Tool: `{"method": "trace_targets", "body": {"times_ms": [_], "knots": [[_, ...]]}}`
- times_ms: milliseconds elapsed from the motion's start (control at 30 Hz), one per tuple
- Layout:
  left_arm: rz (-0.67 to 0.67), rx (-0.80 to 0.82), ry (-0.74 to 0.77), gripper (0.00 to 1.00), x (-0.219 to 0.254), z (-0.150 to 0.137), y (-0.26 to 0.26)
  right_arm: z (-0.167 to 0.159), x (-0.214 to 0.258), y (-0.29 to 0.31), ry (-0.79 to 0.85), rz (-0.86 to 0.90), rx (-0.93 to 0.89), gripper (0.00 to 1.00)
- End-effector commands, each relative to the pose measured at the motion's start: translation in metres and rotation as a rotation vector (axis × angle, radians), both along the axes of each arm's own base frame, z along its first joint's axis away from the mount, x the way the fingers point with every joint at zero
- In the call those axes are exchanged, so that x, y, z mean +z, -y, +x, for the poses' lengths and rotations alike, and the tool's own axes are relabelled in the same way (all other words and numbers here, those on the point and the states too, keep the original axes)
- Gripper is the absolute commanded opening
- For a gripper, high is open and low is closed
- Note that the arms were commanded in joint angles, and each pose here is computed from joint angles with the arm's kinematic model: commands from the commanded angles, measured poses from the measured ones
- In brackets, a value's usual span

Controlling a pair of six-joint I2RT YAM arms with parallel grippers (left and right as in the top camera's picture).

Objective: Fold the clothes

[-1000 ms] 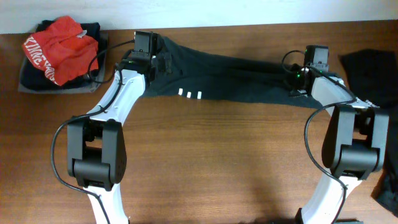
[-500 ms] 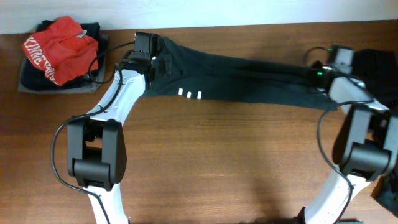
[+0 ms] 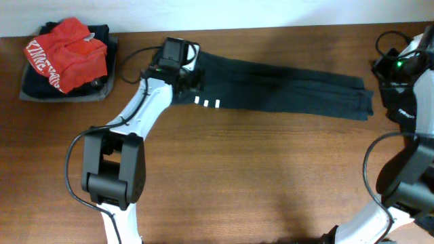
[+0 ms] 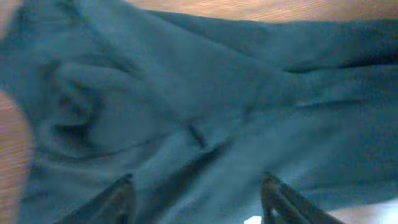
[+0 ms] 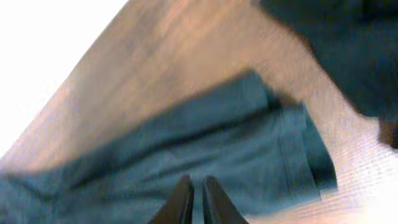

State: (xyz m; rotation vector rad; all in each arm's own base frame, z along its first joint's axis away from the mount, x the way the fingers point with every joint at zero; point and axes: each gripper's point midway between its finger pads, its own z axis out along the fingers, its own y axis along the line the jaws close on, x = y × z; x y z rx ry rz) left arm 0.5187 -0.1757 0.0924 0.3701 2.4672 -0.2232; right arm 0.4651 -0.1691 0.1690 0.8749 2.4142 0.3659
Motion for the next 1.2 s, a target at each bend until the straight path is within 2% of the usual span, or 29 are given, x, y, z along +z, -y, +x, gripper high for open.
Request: {"method": "trace_targets", "body": {"times_ms": [0,33,133,333,467,767,967,1167], "knots": [[-0.079,-0.11,-0.023,0.47,0.001,-0.01,0.028,-0.015,-0.011,-0.021,-0.075,0.001,0.116,0.13],[-0.094,-0.126,-0.029,0.44,0.001,-0.012,0.033,-0.02,-0.02,-0.027,-0.111,0.012,0.138,0.15],[-0.104,-0.147,-0.033,0.44,-0.004,-0.014,0.042,-0.033,-0.041,-0.039,-0.207,0.046,0.163,0.16],[-0.096,-0.151,-0.063,0.65,-0.02,-0.016,0.045,-0.038,-0.084,-0.053,-0.296,0.082,0.19,0.15],[-0.094,-0.151,-0.07,0.68,-0.021,-0.017,0.045,-0.034,-0.111,-0.052,-0.326,0.102,0.167,0.15],[-0.094,-0.151,-0.069,0.73,-0.021,-0.017,0.045,-0.01,-0.148,-0.04,-0.293,0.088,0.129,0.15],[-0.094,-0.15,-0.07,0.73,-0.021,-0.017,0.044,0.017,-0.148,-0.03,-0.191,0.044,0.116,0.15],[-0.094,-0.151,-0.07,0.73,-0.021,-0.018,0.045,0.03,-0.145,-0.023,-0.141,0.028,0.088,0.15]]}}
